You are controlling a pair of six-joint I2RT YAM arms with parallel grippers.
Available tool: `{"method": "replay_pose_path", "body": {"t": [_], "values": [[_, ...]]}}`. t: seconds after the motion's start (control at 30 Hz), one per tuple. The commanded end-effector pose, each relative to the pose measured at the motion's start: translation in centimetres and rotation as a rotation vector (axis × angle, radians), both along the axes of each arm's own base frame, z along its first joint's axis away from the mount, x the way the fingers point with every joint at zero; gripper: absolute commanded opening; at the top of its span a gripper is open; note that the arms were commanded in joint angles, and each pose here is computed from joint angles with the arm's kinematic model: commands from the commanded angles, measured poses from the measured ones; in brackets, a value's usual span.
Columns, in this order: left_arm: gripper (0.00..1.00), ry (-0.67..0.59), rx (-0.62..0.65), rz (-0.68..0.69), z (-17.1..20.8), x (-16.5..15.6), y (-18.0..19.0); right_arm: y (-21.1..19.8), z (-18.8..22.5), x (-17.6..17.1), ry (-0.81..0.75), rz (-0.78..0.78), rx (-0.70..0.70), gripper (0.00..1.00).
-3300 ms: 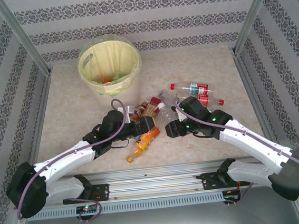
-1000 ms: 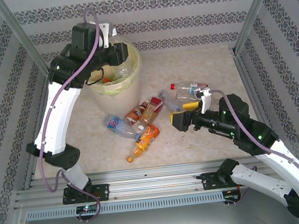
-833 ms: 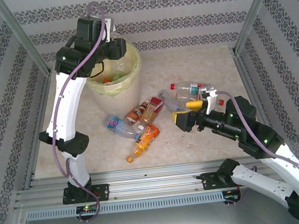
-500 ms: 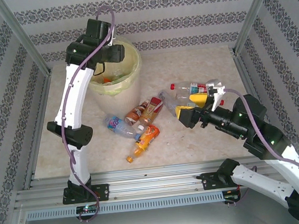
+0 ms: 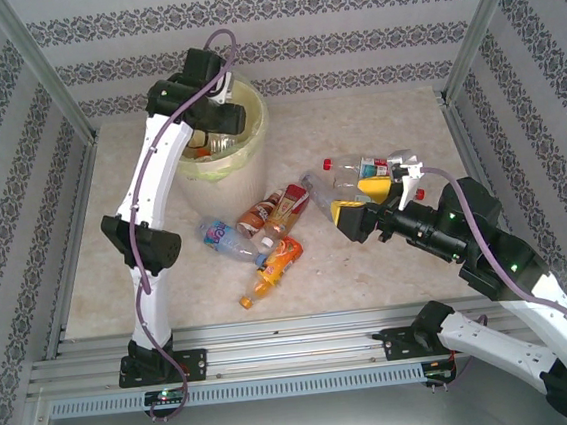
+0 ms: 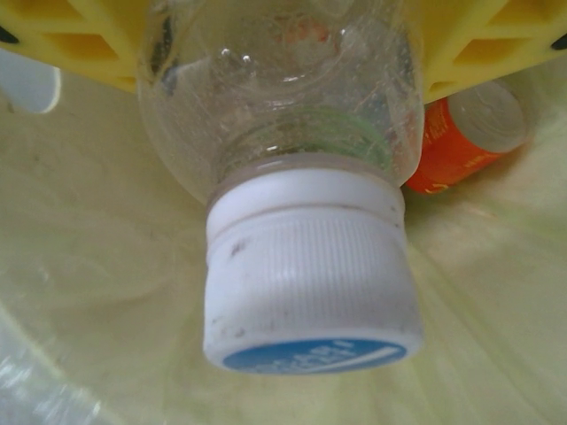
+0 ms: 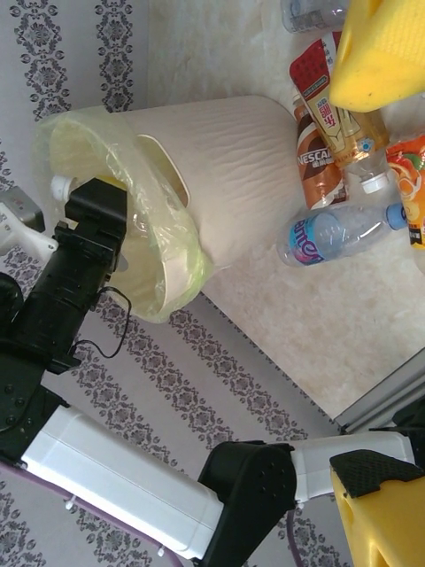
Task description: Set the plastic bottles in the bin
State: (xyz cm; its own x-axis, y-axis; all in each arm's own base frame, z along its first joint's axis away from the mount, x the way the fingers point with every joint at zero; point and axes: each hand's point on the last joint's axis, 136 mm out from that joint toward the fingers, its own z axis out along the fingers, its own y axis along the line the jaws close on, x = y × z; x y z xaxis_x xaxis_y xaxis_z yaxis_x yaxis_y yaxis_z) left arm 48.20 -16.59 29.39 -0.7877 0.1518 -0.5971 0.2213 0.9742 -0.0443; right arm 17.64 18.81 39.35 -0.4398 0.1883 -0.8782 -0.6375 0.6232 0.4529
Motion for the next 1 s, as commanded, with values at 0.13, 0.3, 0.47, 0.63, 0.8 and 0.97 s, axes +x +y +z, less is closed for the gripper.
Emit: {"method": "replay_pose_path", "body": {"t": [0.13, 0.3, 0.47, 0.63, 0.8, 0.97], "values": [[0.66, 0.129, 0.004, -0.004, -4.0, -0.6, 0.2, -0.4, -0.3, -0.1, 0.017, -0.020, -0.007, 0.98], [0.73, 0.131, -0.009, 0.001, -3.7, -0.8, 0.2, -1.0, -2.2, 0.6, 0.074, -0.077, -0.045, 0.98], [0.86, 0.099, -0.035, 0.002, -1.9, -1.4, 0.2, -1.0, -3.7, 1.3, 0.124, -0.109, -0.060, 0.98], [0.95, 0.055, -0.056, 0.011, 0.4, -2.1, 0.5, -1.3, -5.6, 2.3, 0.182, -0.166, -0.110, 0.98], [1.00, -0.016, -0.093, 0.032, 3.6, -2.9, 0.9, -1.5, -8.0, 3.3, 0.267, -0.223, -0.165, 0.93], [1.00, -0.098, -0.140, 0.034, 7.3, -4.4, 1.3, -1.9, -10.3, 4.1, 0.315, -0.266, -0.245, 0.90]]}}
